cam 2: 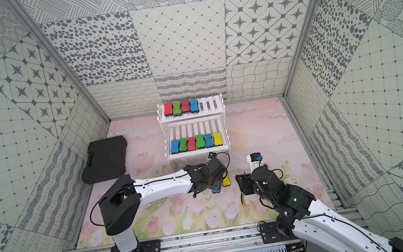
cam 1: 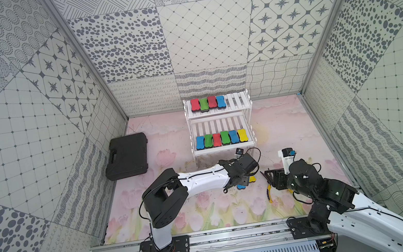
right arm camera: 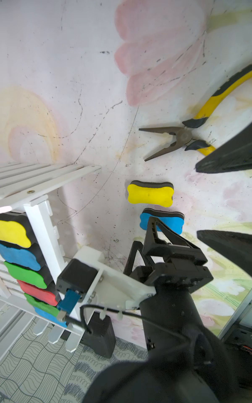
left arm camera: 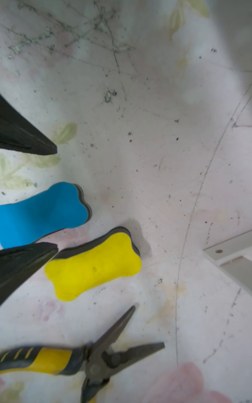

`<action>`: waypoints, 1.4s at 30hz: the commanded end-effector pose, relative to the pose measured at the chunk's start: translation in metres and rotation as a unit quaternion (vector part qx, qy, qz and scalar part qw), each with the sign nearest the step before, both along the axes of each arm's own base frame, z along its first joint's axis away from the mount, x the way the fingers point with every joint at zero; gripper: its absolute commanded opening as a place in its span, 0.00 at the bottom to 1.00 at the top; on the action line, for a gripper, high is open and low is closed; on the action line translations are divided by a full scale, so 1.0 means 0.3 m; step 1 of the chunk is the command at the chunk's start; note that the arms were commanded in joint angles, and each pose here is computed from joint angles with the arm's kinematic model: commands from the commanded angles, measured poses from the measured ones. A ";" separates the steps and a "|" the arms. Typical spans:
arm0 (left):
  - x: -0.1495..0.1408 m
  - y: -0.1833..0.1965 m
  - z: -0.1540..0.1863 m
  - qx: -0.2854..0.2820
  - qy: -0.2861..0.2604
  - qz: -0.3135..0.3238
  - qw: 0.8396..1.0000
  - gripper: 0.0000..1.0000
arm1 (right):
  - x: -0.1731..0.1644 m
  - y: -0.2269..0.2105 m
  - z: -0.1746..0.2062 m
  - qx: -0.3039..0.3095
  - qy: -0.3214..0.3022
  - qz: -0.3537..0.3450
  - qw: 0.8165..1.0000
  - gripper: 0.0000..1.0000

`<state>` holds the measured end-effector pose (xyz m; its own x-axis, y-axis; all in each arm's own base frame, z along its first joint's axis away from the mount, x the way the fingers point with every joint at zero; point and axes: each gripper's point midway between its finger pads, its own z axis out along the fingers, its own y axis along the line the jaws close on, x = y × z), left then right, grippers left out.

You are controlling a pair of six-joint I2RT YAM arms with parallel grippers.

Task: Remove the whiteboard erasers from the shelf
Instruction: Place the whiteboard eraser at the center of the board, then pick up the whiteboard eraser from the shelf.

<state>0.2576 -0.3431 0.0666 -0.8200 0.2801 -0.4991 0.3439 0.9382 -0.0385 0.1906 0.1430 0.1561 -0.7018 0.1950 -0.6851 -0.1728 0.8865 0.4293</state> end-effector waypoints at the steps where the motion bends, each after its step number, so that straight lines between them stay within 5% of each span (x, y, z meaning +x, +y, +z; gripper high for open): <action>1: -0.015 0.114 0.104 -0.003 -0.019 0.036 0.999 0.69 | 0.044 0.042 0.136 0.013 -0.036 0.011 0.999 0.46; 12: -0.070 0.351 0.285 -0.067 -0.071 0.101 0.990 0.99 | 0.374 0.287 0.617 -0.018 -0.140 0.062 0.988 0.47; 18: -0.089 0.424 0.257 -0.072 -0.056 0.123 0.988 0.99 | 0.620 0.345 0.761 -0.012 -0.159 0.044 0.986 0.48; 29: -0.131 0.541 0.272 -0.086 -0.068 0.160 0.981 0.99 | 0.886 0.434 0.715 -0.078 -0.122 0.040 0.989 0.48; 42: -0.126 0.592 0.319 -0.083 -0.086 0.174 0.977 0.99 | 0.948 0.492 0.652 -0.106 -0.098 0.053 0.988 0.50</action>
<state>0.2193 -0.1785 0.1598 -0.7594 -0.0932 -0.6440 0.0556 0.9768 -0.2070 0.4756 0.2858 0.3469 -0.5737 -0.0182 -0.8189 -0.3134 0.9286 0.1989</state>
